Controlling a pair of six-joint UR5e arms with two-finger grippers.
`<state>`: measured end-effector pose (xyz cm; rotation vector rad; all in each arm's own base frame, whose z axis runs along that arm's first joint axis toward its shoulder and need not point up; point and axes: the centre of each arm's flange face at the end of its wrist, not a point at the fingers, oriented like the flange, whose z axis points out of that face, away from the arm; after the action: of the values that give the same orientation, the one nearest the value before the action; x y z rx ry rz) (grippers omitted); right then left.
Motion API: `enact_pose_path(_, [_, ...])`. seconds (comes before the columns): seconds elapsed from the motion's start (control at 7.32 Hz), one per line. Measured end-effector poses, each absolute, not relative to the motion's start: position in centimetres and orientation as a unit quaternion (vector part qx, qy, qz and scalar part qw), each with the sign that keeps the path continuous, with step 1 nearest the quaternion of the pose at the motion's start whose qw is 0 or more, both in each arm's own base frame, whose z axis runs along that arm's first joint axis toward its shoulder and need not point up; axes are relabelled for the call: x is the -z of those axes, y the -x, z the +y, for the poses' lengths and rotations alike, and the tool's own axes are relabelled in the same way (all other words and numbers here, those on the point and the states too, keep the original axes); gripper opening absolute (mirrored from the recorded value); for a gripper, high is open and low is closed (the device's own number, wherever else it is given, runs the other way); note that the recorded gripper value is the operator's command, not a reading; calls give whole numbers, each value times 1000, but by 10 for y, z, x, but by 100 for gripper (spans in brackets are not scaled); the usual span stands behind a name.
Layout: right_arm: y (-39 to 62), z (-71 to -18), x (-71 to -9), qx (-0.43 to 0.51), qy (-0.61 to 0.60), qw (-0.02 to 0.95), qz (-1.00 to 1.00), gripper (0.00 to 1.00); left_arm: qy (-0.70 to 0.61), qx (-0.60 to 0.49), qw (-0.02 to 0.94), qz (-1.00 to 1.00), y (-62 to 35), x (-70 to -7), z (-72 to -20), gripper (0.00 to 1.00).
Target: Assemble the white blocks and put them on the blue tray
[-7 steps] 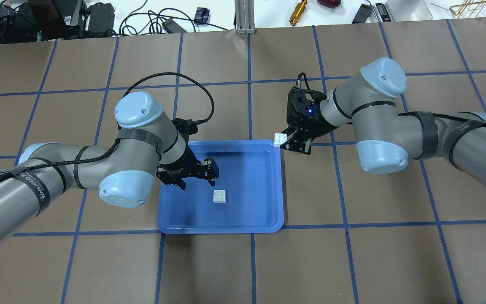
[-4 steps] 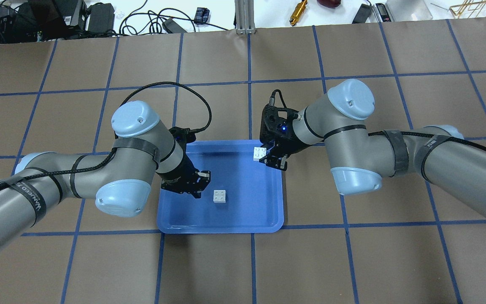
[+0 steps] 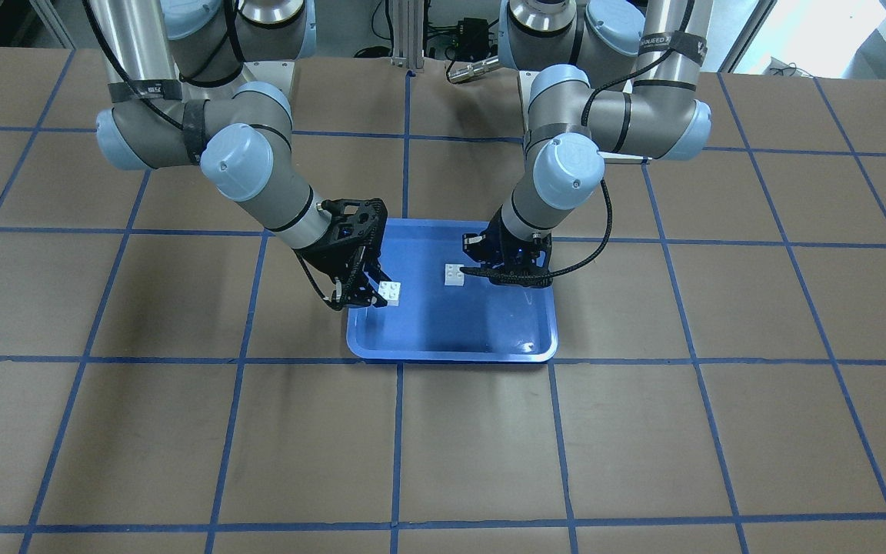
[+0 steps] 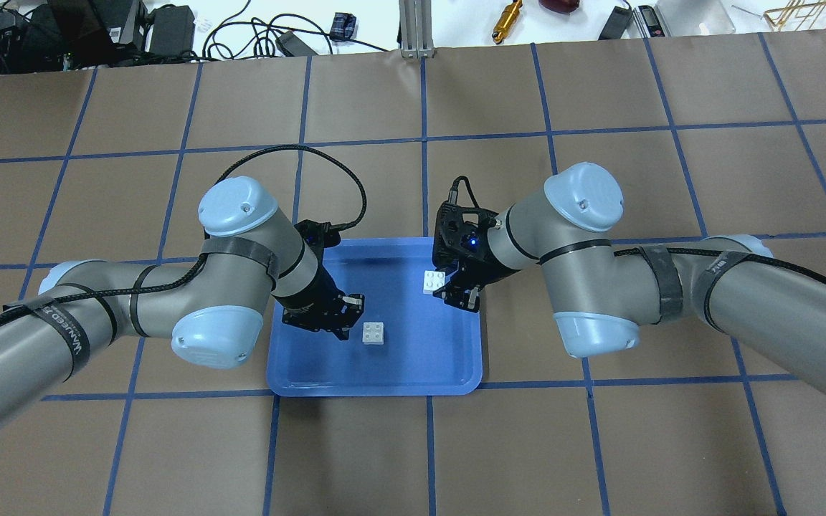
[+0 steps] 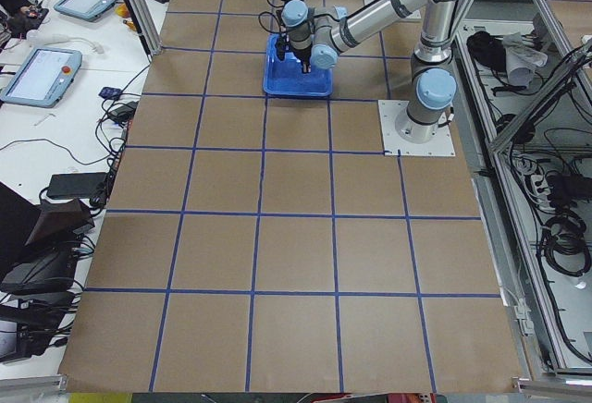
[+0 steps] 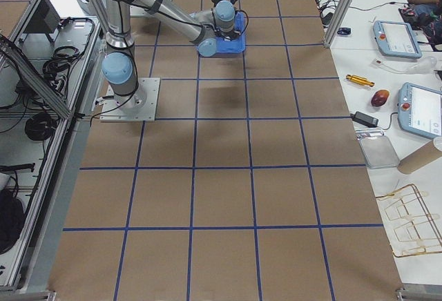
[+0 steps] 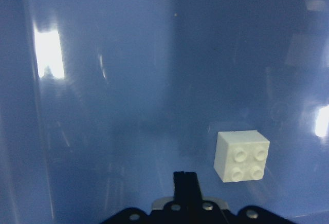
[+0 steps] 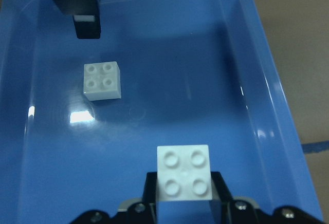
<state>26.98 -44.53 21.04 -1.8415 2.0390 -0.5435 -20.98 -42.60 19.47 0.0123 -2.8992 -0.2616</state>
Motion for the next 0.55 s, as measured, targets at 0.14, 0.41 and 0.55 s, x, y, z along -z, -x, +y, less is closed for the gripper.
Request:
enact_pose_path(0.14, [-281,-439,-205,188,656,172,710,0,-4,91,132,-987,213,-195,-426,0])
enact_pose_path(0.41, [-292,-434,-191,180,659,178,708,0,-9,85,149,-985,212,-198,-428,0])
enact_pose_path(0.55, [-296,-432,-186,176,658,181,709,0,-12,84,151,-985,211,-199,-428,0])
